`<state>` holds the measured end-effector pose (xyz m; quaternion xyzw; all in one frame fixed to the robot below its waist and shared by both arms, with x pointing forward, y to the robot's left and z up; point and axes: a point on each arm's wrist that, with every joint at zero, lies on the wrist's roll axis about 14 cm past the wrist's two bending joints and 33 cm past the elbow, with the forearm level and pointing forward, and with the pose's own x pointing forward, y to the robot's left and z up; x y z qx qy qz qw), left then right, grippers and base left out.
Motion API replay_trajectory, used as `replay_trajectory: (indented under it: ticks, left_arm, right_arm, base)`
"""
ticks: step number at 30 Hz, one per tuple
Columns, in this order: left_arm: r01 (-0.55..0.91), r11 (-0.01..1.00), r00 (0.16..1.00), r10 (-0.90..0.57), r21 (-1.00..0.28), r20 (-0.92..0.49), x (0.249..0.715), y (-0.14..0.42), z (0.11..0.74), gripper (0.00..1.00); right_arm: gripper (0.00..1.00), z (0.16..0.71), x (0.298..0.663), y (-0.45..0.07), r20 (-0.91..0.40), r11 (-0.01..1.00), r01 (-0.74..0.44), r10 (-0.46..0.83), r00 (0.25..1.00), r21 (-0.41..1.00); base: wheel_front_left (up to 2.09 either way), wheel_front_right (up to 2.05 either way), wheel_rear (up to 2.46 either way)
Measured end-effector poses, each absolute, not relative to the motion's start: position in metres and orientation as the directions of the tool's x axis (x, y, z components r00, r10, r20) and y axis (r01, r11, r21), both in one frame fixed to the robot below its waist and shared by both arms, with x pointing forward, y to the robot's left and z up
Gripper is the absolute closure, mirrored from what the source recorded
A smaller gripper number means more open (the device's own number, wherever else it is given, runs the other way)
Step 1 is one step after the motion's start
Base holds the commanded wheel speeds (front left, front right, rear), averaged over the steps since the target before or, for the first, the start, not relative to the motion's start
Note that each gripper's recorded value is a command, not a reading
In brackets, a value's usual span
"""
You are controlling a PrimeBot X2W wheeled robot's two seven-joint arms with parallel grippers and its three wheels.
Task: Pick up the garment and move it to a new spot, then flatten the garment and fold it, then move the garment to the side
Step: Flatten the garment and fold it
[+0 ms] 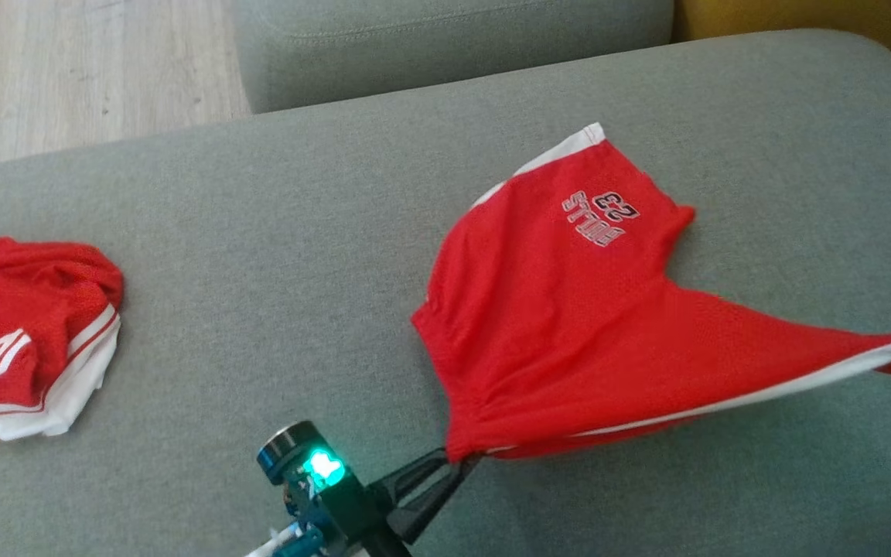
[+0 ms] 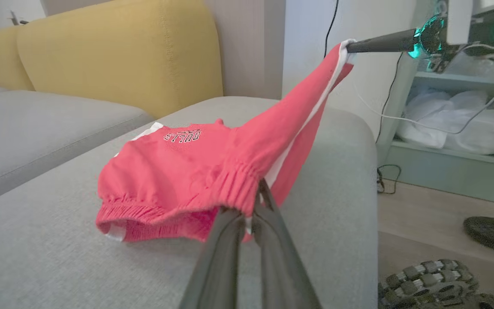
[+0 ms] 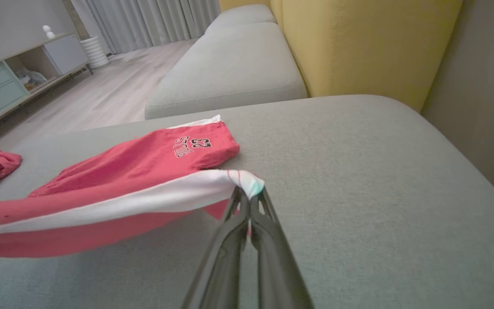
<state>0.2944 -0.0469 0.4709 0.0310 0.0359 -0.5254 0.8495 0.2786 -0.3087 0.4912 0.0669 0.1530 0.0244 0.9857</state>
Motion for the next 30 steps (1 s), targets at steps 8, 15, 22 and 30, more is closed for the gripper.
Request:
replay_trajectory:
  ticks: [8, 15, 22, 30]
  left_arm:
    - [0.893, 0.436, 0.432, -0.9, -0.11, -0.054, 0.289, -0.051, 0.492, 1.0]
    - [0.844, 0.49, 0.492, -0.869, -0.217, -0.05, 0.331, -0.054, 0.493, 1.0]
    - [0.752, 0.555, 0.556, -0.824, -0.356, -0.11, 0.384, -0.047, 0.472, 1.0]
    - [0.679, 0.626, 0.592, -0.776, -0.385, -0.218, 0.427, -0.027, 0.438, 1.0]
  right_arm:
    - [1.0, 0.517, 0.295, -0.307, -0.29, 0.997, -0.057, 0.07, 0.955, 0.055]
    - [1.0, 0.514, 0.368, -0.28, -0.357, 0.985, -0.171, 0.162, 0.92, 0.007]
    - [1.0, 0.49, 0.452, -0.264, -0.459, 0.965, -0.25, 0.188, 0.869, -0.078]
    - [1.0, 0.451, 0.522, -0.237, -0.514, 0.943, -0.321, 0.231, 0.826, -0.091]
  base:
    - [0.0, 0.0, 0.0]
    - [0.0, 0.0, 0.0]
    - [0.0, 0.0, 0.0]
    - [0.0, 0.0, 0.0]
